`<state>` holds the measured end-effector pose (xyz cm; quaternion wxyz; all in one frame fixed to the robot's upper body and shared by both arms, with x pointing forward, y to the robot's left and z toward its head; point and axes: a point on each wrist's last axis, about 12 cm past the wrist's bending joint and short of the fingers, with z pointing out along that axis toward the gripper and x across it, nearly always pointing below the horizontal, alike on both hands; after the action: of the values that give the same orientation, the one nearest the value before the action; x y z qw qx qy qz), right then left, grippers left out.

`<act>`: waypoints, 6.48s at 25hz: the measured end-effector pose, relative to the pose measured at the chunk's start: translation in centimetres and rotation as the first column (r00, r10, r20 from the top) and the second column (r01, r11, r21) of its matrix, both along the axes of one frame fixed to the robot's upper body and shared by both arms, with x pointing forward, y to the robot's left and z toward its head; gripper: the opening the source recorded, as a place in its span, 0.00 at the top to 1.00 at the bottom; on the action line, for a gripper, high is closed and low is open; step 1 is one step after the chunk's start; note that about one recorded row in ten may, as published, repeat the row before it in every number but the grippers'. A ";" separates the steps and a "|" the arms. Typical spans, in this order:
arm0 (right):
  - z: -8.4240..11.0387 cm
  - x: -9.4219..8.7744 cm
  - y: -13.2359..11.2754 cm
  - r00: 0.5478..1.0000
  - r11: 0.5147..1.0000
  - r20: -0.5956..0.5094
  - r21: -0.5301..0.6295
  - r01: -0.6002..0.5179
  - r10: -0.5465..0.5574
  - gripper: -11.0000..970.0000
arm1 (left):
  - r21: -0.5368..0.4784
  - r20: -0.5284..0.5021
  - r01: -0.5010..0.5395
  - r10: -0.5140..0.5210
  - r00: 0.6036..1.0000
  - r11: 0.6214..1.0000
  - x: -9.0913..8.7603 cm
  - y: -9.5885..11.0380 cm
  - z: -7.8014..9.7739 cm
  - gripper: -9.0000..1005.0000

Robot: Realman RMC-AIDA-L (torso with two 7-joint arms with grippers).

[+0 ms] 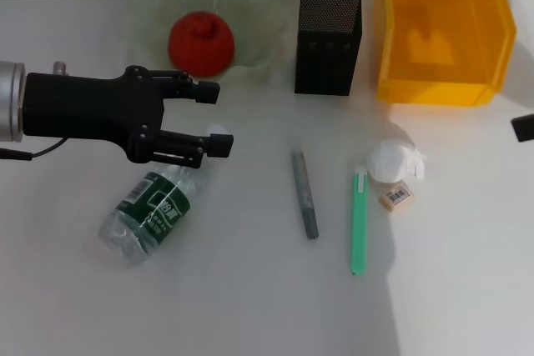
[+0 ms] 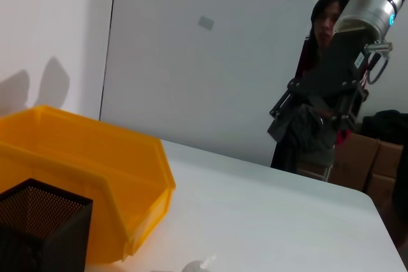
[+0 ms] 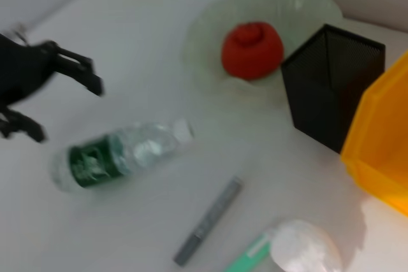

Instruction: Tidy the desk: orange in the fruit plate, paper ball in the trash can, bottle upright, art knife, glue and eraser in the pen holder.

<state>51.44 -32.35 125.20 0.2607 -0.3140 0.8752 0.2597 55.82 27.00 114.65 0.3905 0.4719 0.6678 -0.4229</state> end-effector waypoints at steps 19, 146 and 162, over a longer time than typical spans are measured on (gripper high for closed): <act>-9.0 9.6 10.7 0.990 0.937 -0.115 -0.329 -0.119 0.086 0.17 | -0.005 -0.013 -0.010 0.010 1.000 1.000 0.2 -0.5 -0.2 0.16; -18.6 -7.3 1.1 0.921 0.785 0.381 0.594 -0.176 -0.081 0.12 | 0.692 0.043 -0.367 0.472 0.880 0.622 3.7 -12.2 0.2 0.54; -18.4 -6.4 1.5 0.920 0.774 0.384 0.606 -0.185 -0.080 0.12 | 0.195 0.075 -0.438 0.432 0.899 0.878 0.5 -5.2 2.4 0.55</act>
<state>45.03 -30.81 106.82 0.5110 -0.2782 0.6582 0.4778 56.28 21.83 117.03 0.4339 0.3539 0.7912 -0.2458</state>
